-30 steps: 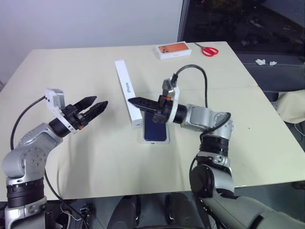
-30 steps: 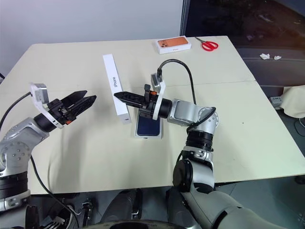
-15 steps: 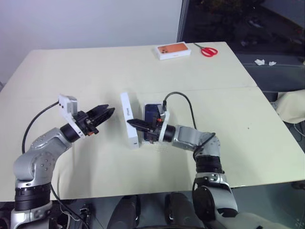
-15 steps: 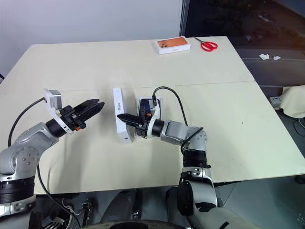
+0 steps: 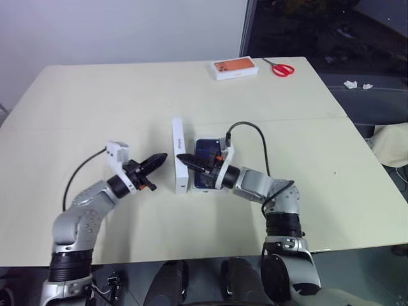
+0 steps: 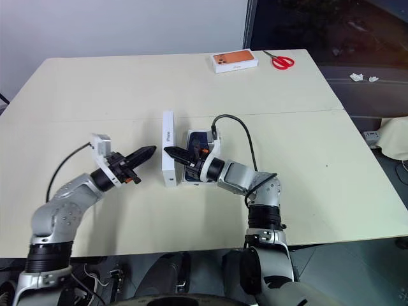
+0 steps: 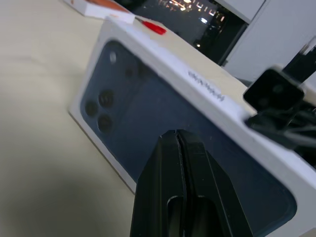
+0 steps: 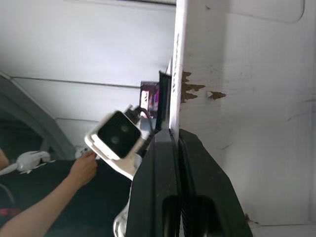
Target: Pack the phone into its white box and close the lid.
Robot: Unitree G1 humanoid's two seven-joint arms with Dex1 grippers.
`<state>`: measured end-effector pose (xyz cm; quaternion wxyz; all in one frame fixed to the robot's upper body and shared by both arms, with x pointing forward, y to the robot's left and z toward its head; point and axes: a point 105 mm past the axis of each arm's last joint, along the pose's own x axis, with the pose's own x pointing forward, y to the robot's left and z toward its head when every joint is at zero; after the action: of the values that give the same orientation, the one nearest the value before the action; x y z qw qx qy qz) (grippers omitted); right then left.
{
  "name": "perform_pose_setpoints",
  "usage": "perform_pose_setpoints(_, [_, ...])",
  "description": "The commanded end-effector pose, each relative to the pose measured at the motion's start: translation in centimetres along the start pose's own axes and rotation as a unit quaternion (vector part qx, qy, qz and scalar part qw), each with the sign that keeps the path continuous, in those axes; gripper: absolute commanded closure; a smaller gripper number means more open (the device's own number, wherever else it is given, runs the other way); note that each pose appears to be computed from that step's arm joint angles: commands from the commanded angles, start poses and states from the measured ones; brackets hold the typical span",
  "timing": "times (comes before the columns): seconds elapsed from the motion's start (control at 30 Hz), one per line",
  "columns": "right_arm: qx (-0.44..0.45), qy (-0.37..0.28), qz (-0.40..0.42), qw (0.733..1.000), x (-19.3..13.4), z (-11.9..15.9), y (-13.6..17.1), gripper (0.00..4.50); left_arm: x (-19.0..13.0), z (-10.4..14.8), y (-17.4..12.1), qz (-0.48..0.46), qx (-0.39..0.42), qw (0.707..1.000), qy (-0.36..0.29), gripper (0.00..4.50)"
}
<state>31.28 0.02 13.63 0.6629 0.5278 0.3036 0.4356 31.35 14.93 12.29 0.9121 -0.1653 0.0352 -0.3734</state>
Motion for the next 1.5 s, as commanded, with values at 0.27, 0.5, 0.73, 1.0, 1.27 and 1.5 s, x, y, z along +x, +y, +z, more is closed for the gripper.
perform_pose_setpoints(0.27, [-0.266, -0.042, -0.093, 0.959, -3.9, 4.5, 2.2, 1.2, 1.4, -0.3, -0.5, -0.02, 0.021, 1.0, -0.01, 4.5])
perform_pose_setpoints(0.5, [-0.475, -0.1, -0.146, 0.862, -8.5, 11.0, 5.5, 1.2, 2.8, -0.8, -0.9, -0.035, 0.017, 0.999, -0.013, 4.5])
perform_pose_setpoints(0.73, [-0.623, -0.042, -0.188, 0.758, -8.4, 10.7, 4.1, 1.2, 5.5, -0.4, -2.3, -0.072, 0.023, 0.997, -0.021, 4.5])
perform_pose_setpoints(1.0, [-0.681, 0.017, -0.21, 0.701, -8.0, 9.9, 2.0, 1.44, 2.1, 0.7, -0.7, -0.042, 0.042, 0.998, -0.009, 4.5])
perform_pose_setpoints(1.27, [-0.713, 0.052, -0.208, 0.667, -7.2, 9.1, 1.5, 4.45, -0.6, 0.3, 3.3, 0.05, 0.045, 0.997, 0.025, 4.5])
perform_pose_setpoints(1.5, [-0.734, 0.092, -0.243, 0.627, -7.4, 9.3, 0.2, 4.45, 1.2, -2.2, 3.2, 0.048, -0.01, 0.996, 0.072, 4.5])
